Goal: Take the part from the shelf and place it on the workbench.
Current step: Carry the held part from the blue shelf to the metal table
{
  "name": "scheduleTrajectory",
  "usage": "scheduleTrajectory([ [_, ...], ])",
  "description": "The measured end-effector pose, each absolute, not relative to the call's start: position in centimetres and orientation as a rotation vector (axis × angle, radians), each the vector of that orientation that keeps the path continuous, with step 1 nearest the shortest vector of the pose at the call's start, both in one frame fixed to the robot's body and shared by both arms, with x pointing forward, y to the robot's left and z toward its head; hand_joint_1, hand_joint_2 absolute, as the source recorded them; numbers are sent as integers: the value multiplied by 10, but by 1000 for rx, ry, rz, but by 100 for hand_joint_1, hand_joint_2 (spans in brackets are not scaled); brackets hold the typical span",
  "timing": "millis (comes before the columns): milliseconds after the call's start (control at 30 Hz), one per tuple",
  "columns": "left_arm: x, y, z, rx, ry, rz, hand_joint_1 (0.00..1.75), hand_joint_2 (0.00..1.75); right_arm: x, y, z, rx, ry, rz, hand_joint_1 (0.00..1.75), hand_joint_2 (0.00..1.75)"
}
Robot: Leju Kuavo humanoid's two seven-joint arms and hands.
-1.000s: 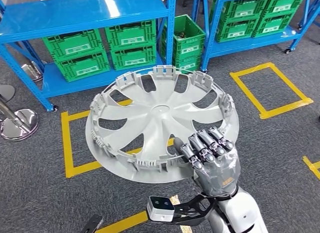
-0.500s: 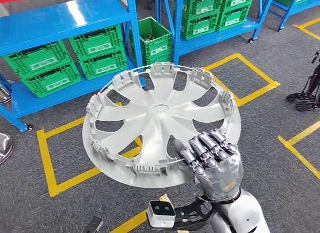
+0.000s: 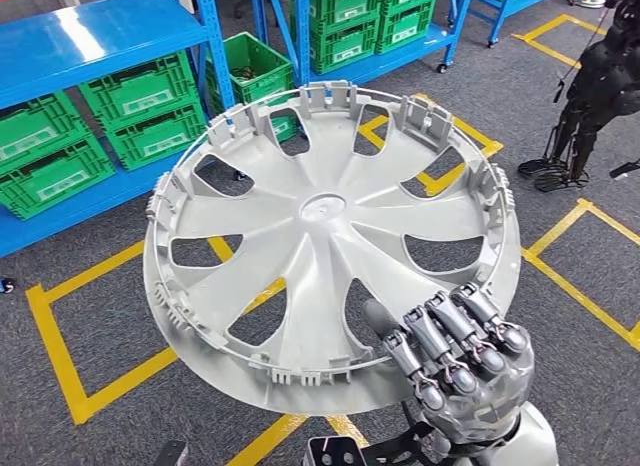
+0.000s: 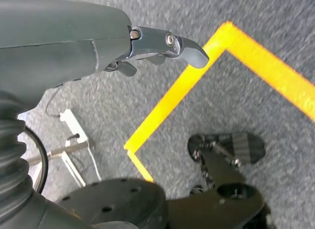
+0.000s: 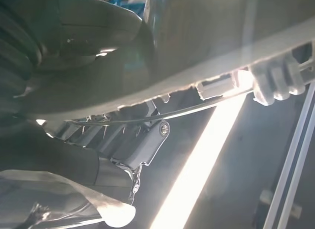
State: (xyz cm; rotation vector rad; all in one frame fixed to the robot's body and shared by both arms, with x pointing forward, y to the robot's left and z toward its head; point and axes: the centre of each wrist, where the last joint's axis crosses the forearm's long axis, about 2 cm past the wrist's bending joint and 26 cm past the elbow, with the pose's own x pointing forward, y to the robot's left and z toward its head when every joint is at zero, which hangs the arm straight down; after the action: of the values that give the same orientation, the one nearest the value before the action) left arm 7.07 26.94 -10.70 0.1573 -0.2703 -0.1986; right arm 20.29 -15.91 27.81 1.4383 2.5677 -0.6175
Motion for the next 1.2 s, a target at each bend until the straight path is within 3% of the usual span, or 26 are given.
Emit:
scheduleTrajectory([
  [367, 64, 276, -108, 197, -245, -219, 0, 175, 193, -169, 297, 1501, 2533, -492, 175, 175],
  [1200, 67, 280, -108, 189, -215, -247, 0, 175, 191, -171, 294, 1535, 2552, -491, 175, 175],
])
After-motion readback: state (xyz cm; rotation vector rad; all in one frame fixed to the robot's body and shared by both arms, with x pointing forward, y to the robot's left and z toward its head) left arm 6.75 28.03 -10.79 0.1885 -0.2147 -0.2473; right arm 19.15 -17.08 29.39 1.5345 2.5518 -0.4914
